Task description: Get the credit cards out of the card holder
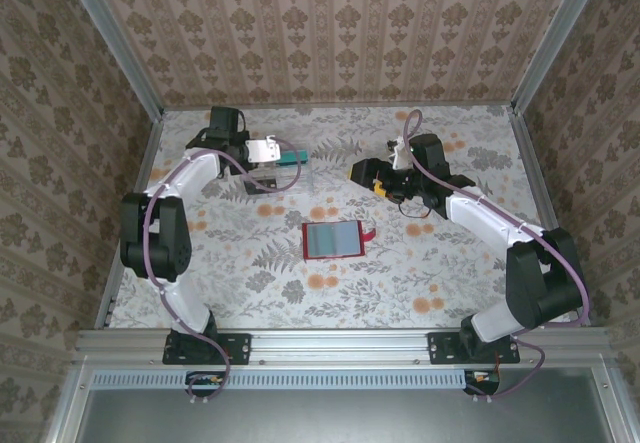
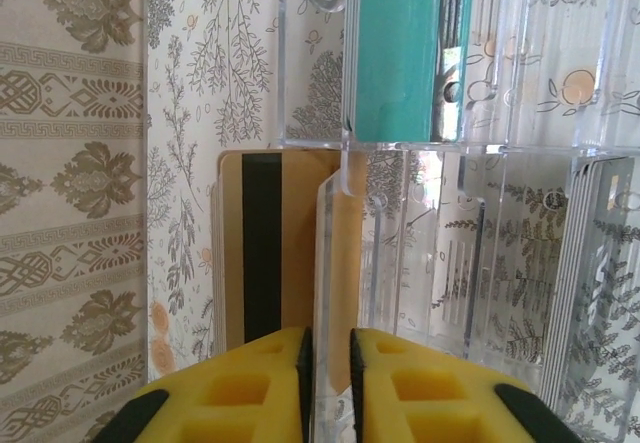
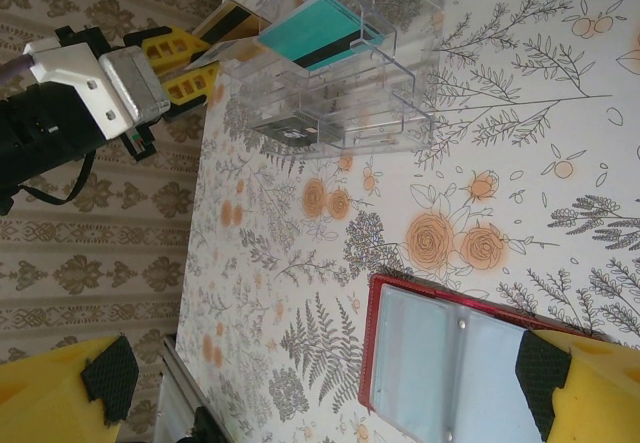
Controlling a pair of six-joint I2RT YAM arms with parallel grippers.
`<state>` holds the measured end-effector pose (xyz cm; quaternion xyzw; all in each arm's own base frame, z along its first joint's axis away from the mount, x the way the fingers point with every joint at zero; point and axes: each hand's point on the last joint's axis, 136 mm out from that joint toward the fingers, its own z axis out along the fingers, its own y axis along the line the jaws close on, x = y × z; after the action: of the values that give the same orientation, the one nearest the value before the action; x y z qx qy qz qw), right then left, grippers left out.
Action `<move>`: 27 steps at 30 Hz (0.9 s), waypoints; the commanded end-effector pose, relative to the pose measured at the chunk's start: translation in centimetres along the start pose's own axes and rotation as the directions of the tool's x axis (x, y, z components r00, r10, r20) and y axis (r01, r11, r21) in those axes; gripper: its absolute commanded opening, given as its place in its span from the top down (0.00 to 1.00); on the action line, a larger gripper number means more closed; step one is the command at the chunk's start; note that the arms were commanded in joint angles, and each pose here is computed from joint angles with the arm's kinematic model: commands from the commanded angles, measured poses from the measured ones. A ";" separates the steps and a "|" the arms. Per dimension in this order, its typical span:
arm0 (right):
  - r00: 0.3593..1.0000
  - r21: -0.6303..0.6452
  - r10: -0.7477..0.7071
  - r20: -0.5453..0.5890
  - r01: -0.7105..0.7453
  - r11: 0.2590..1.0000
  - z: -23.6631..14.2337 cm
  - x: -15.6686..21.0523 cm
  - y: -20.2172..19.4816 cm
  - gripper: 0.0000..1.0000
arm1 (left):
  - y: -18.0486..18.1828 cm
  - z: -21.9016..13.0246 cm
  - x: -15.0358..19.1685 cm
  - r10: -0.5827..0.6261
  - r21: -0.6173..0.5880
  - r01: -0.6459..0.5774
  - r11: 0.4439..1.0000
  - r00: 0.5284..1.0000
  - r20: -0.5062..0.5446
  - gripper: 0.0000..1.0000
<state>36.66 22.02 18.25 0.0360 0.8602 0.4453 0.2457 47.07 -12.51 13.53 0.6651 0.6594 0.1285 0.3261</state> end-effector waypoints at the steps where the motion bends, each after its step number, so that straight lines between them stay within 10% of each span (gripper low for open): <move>1: 1.000 -0.025 -0.002 -0.005 0.002 1.000 -0.3 -0.3 0.7 0.00 | 1.9 0.2 0.2 -0.029 -0.049 0.029 0.998 1.000 -0.002 0.78; 27: 1.000 -0.036 0.012 -0.009 -0.013 0.999 -0.2 0.1 0.5 0.00 | 5.3 -0.8 0.4 -0.113 -0.185 0.109 0.977 0.993 -0.012 0.62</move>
<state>36.42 22.26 18.40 0.0323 0.8578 0.4536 0.2396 50.52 -11.37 14.42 0.6129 0.6838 0.1782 0.3536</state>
